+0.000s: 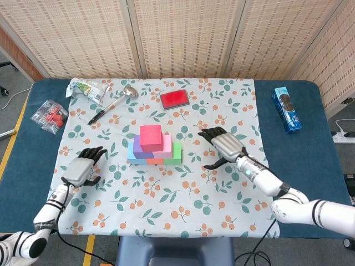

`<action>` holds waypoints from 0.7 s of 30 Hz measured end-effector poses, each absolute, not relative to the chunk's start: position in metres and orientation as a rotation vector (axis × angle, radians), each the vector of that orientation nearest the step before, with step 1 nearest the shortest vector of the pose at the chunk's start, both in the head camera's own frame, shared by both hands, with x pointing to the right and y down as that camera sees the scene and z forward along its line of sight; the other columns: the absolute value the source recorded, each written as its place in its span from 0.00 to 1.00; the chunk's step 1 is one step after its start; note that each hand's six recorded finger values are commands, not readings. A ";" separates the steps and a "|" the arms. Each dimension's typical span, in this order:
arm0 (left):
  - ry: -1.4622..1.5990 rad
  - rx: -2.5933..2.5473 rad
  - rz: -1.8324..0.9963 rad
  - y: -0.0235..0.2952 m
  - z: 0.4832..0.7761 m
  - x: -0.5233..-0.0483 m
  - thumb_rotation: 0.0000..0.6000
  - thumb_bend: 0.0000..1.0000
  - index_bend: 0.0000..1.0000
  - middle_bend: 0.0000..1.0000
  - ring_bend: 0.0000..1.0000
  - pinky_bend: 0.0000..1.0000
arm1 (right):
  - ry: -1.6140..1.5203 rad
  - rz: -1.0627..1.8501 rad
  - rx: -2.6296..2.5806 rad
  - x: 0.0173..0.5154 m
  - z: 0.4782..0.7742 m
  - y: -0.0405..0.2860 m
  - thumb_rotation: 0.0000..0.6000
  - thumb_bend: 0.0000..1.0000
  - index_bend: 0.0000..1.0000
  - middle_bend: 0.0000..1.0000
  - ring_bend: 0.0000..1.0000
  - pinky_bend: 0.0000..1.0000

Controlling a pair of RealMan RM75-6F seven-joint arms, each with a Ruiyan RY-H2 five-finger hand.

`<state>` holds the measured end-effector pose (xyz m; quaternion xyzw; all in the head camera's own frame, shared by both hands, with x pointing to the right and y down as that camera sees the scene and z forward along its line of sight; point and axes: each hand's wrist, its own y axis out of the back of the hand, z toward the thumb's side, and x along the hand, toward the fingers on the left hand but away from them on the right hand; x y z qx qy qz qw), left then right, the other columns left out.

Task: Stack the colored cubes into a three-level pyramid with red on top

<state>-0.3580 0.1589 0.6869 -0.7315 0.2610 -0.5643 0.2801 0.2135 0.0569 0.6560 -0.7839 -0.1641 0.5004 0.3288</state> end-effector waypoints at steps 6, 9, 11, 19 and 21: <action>0.886 -1.854 -1.554 0.171 0.652 -0.408 1.00 0.36 0.00 0.00 0.00 0.00 | -0.631 1.318 -1.925 0.266 0.630 0.064 1.00 0.10 0.00 0.01 0.00 0.00; 0.940 -1.825 -1.570 0.178 0.640 -0.423 1.00 0.35 0.01 0.00 0.00 0.00 | -0.703 1.318 -1.869 0.290 0.618 0.073 1.00 0.10 0.00 0.01 0.00 0.00; 0.982 -1.798 -1.581 0.185 0.632 -0.434 1.00 0.35 0.01 0.00 0.00 0.00 | -0.755 1.322 -1.826 0.310 0.610 0.082 1.00 0.10 0.00 0.00 0.00 0.00; 1.104 -1.691 -1.586 0.237 0.593 -0.465 1.00 0.36 0.01 0.00 0.00 0.00 | -0.983 1.299 -1.665 0.392 0.571 0.153 1.00 0.10 0.00 0.00 0.00 0.00; 1.115 -1.690 -1.576 0.249 0.587 -0.464 1.00 0.35 0.01 0.00 0.00 0.00 | -1.024 1.296 -1.649 0.408 0.562 0.179 1.00 0.10 0.00 0.00 0.00 0.00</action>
